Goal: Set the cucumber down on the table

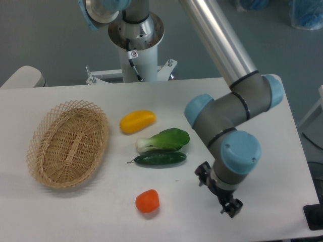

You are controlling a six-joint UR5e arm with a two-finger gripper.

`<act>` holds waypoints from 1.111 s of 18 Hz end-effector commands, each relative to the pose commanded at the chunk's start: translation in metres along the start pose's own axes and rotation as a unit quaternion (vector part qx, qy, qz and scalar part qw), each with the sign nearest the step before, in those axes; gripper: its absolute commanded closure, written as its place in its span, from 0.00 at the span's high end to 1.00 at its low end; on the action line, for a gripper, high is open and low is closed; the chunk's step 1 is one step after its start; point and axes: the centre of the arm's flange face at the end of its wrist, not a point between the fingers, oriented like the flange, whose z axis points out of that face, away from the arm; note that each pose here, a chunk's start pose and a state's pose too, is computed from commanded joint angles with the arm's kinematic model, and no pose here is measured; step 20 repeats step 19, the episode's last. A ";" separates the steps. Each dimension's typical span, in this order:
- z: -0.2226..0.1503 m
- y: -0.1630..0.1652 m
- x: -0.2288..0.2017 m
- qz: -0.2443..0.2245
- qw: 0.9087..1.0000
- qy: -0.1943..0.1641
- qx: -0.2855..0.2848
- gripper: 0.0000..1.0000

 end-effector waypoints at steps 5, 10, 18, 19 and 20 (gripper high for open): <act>0.002 0.002 -0.015 -0.001 1.000 -0.003 -0.003 1.00; 0.010 0.004 -0.020 -0.003 1.000 -0.003 -0.013 1.00; 0.017 0.005 -0.019 -0.008 1.000 0.002 -0.018 1.00; 0.017 0.005 -0.019 -0.007 1.000 0.002 -0.019 1.00; 0.017 0.005 -0.019 -0.007 1.000 0.002 -0.019 1.00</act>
